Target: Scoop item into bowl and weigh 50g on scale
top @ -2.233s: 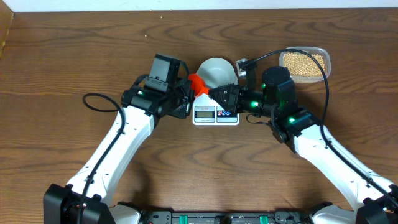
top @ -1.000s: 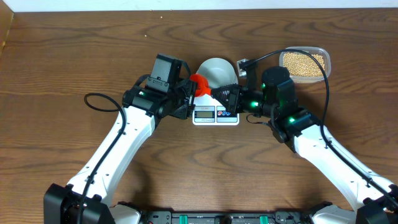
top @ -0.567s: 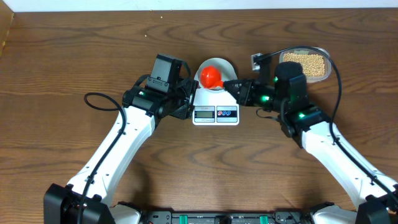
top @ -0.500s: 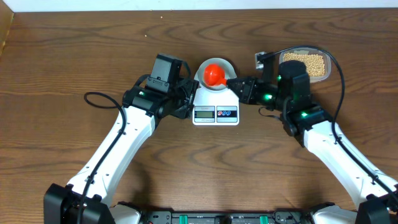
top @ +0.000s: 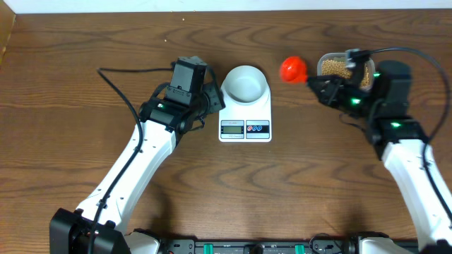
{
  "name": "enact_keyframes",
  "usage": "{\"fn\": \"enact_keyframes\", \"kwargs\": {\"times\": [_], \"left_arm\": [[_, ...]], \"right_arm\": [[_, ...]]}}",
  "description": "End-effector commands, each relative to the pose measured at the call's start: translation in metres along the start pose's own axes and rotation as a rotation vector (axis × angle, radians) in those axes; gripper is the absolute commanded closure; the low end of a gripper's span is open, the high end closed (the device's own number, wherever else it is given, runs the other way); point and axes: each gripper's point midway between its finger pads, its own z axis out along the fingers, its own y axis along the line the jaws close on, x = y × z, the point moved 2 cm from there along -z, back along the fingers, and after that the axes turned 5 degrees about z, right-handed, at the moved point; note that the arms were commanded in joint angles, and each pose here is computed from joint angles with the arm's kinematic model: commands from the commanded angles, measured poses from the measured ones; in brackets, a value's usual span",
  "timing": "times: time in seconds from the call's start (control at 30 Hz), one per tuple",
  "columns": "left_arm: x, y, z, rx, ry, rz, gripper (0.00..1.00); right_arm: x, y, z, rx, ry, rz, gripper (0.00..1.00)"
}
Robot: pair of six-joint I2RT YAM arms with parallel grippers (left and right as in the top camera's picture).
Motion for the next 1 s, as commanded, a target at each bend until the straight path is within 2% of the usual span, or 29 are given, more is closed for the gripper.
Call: {"fn": "enact_keyframes", "kwargs": {"times": [0.0, 0.2, 0.37, 0.7, 0.97], "left_arm": [[-0.005, -0.024, -0.012, 0.122, -0.017, 0.236, 0.52], [-0.008, -0.055, -0.038, 0.187, -0.073, 0.320, 0.56], [0.010, -0.080, -0.046, 0.212, -0.045, 0.395, 0.56], [0.062, -0.081, -0.038, 0.122, 0.110, 0.452, 0.61], [0.100, -0.078, -0.002, 0.074, 0.249, 0.427, 0.62]], "right_arm": [[-0.024, 0.020, -0.033, 0.000, -0.050, -0.129, 0.99], [-0.044, 0.015, -0.069, 0.143, -0.065, -0.165, 0.99], [-0.050, 0.020, -0.089, 0.196, -0.061, -0.196, 0.99], [-0.046, 0.008, -0.100, 0.250, -0.032, -0.198, 0.99], [-0.043, 0.001, -0.102, 0.290, -0.021, -0.195, 0.99]]}}
